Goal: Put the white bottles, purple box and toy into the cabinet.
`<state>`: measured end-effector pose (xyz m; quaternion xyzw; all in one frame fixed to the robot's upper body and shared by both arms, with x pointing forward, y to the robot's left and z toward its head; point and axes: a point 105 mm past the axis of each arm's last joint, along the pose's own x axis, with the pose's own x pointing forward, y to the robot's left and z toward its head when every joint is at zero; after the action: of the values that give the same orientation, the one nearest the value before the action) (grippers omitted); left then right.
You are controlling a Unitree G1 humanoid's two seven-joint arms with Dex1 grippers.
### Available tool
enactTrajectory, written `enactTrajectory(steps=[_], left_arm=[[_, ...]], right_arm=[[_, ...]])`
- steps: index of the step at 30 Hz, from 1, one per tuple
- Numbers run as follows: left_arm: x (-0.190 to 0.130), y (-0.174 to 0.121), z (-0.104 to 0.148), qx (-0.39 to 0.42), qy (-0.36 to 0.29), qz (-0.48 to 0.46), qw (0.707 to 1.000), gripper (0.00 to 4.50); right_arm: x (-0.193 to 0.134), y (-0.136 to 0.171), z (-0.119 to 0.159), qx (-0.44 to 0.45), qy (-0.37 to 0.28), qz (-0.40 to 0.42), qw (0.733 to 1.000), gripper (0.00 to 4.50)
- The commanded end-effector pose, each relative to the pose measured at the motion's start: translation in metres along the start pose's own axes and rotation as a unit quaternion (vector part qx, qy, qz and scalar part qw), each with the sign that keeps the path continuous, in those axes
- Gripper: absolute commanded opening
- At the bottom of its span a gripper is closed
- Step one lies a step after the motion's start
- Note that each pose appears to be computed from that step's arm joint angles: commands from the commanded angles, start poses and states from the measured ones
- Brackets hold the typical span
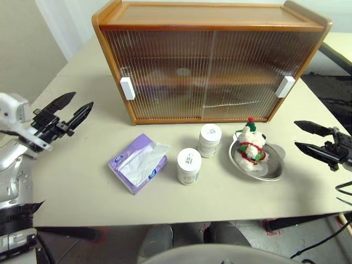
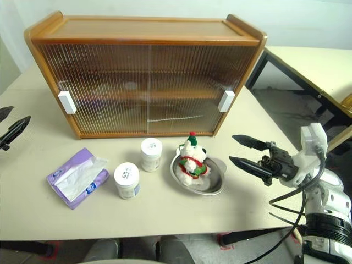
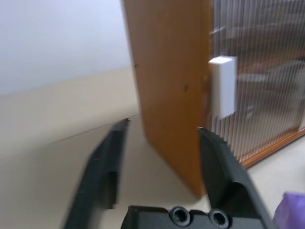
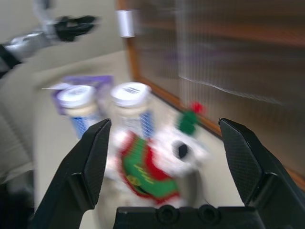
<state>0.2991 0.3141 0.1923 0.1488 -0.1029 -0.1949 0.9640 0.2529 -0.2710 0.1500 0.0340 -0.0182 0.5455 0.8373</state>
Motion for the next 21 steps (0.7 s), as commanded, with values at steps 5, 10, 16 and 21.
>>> enactTrajectory(steps=[5, 10, 16, 21], left_arm=[[0.034, -0.02, -0.004, -0.008, 0.025, -0.023, 0.999, 0.04], [0.041, -0.023, -0.002, -0.014, 0.022, -0.027, 0.999, 0.01], [0.04, -0.021, -0.004, -0.008, 0.03, -0.026, 0.999, 0.01], [0.038, -0.026, -0.002, -0.01, 0.027, -0.035, 0.999, 0.01]], right_arm=[[0.032, 0.026, 0.013, -0.012, -0.026, 0.044, 0.999, 4.5], [0.043, 0.036, 0.018, -0.022, -0.05, 0.045, 0.998, 4.5], [0.05, 0.04, 0.02, -0.013, -0.046, 0.045, 0.998, 4.5], [0.05, 0.038, 0.018, -0.01, -0.044, 0.042, 0.998, 4.5]])
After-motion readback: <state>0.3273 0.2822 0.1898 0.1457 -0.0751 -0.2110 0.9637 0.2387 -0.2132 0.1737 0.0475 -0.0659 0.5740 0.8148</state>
